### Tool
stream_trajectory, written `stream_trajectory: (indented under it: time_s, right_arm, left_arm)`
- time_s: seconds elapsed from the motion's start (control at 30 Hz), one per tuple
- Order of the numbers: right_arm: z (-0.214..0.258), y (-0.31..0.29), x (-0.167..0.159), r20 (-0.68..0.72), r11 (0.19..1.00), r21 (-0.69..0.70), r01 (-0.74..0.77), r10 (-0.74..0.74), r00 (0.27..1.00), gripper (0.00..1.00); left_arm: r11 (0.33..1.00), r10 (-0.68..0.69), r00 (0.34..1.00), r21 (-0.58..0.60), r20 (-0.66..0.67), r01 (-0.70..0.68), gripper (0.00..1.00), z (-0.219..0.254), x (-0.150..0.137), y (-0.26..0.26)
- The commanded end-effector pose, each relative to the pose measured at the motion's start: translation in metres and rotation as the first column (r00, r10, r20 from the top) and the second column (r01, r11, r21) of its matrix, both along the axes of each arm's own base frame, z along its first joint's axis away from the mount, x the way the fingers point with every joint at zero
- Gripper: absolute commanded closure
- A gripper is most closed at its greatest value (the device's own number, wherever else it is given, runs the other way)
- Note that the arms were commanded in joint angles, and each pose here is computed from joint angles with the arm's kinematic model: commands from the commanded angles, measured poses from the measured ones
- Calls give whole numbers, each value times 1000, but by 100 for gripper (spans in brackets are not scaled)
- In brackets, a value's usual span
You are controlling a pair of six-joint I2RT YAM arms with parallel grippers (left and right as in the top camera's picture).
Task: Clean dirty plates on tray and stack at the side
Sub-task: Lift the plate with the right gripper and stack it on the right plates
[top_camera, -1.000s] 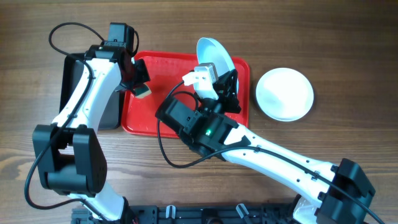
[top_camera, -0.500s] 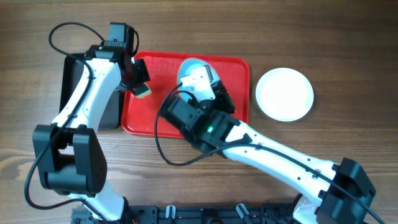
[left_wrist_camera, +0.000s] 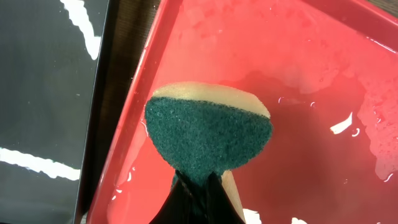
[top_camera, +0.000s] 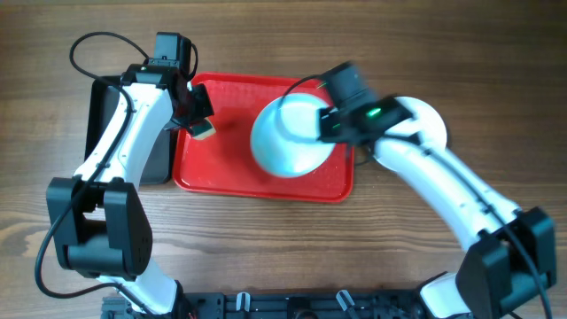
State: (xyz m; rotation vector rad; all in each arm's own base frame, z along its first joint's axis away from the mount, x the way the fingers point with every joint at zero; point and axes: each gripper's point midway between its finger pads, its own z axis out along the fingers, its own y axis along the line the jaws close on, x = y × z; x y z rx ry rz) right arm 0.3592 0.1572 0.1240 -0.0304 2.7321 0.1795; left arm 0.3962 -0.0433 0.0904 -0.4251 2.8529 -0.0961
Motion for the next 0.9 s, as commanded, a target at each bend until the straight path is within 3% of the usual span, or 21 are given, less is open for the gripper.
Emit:
stream_trajectory:
  time_s: [0.0,0.3,0.67,0.77,0.8,0.87]
  right_arm:
    - [7,-32,5,-64,988,150,31,-22,998,96]
    - [-22,-169,0,-155,922,113,370,-351,923,96]
    - [-76,-236,-37,-198,832,42,553,-535,821,96]
    - [-81,-236,-37,-187,834,45,550,-534,825,67]
    - [-81,-236,-35,-180,834,48,550,-534,826,49]
    - [-79,-232,-28,-165,840,85,536,-519,839,28]
  left_arm:
    - [1000,7,1000,-15,-7,-8,96,-2,-2,-4]
    - [1000,7,1000,-15,-7,-8,96,-2,-2,-4]
    - [1000,7,1000,-15,-7,-8,96,-2,-2,-4]
    - [1000,7,1000,-15,-6,-8,96,-2,-1,-4]
    - [1000,8,1000,-14,-6,-8,96,-2,-1,-4]
    - [1000,9,1000,-11,-2,-9,96,-2,0,-3]
